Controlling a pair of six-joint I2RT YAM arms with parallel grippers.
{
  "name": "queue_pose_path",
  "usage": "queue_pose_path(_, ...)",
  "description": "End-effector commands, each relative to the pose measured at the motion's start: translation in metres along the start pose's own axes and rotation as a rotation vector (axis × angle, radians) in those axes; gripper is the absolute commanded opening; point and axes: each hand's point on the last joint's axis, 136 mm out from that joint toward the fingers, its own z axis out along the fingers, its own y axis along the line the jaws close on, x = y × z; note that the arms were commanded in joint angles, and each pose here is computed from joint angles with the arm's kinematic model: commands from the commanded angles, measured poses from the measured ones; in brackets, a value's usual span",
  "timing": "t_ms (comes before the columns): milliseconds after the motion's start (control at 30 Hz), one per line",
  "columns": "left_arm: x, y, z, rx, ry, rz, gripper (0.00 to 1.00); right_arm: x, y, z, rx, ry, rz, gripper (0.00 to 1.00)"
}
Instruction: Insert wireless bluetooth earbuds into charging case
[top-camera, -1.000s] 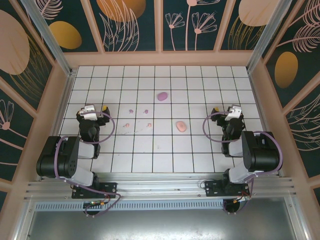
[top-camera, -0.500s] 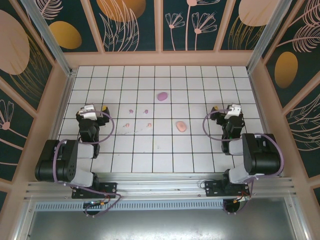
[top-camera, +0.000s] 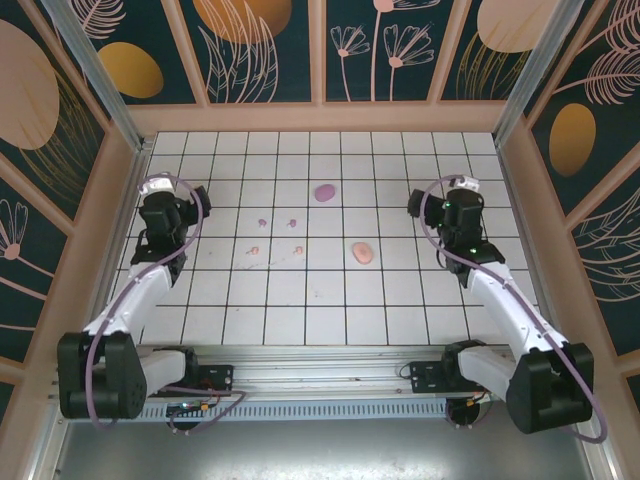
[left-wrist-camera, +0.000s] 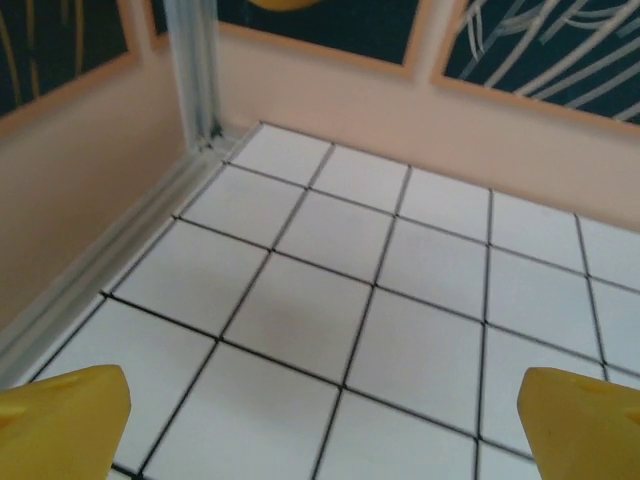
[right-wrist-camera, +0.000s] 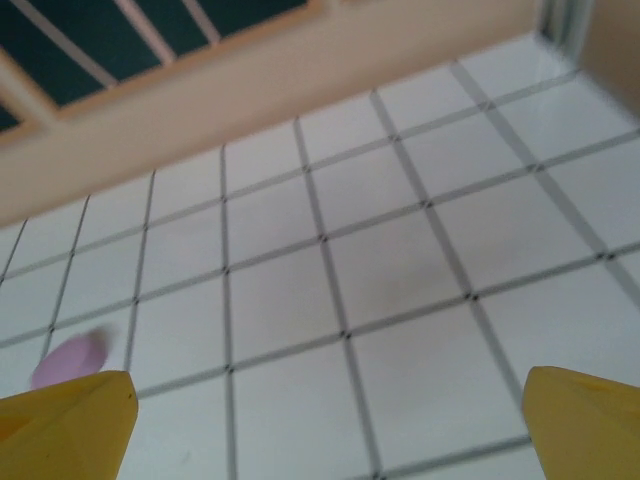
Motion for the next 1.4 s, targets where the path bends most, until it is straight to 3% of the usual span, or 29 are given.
queue_pose_path(0, 0.035, -0.018, -0.023, 0.127, 0.188, -0.057, 0.82, 0.079, -0.003, -0.014, 0.059, 0.305, 0.014, 0.99)
queue_pose_path(133, 0.069, -0.036, -0.043, 0.226, 0.300, -0.142, 0.74, 0.131, 0.026, -0.018, -0.022, 0.442, -0.075, 0.99)
queue_pose_path(267, 0.104, -0.077, -0.059, 0.370, 0.395, -0.101, 0.66, 0.170, 0.057, -0.018, -0.119, 0.533, -0.207, 0.95)
queue_pose_path(433, 0.138, -0.126, -0.072, 0.513, 0.491, -0.081, 0.59, 0.196, 0.073, -0.006, -0.128, 0.596, -0.347, 0.93)
queue_pose_path(633, 0.137, -0.171, -0.083, 0.602, 0.483, -0.081, 0.63, 0.200, 0.082, 0.008, -0.131, 0.617, -0.430, 0.91)
queue_pose_path(900, 0.150, -0.205, -0.090, 0.740, 0.558, 0.010, 0.78, 0.206, 0.080, 0.021, -0.106, 0.623, -0.477, 0.84)
queue_pose_path(1167, 0.147, -0.214, -0.099, 0.816, 0.533, 0.007, 0.81, 0.218, 0.082, 0.037, -0.099, 0.641, -0.517, 0.76)
queue_pose_path(1367, 0.141, -0.205, -0.103, 0.806, 0.488, 0.080, 0.82, 0.219, 0.087, 0.044, -0.118, 0.645, -0.556, 0.66)
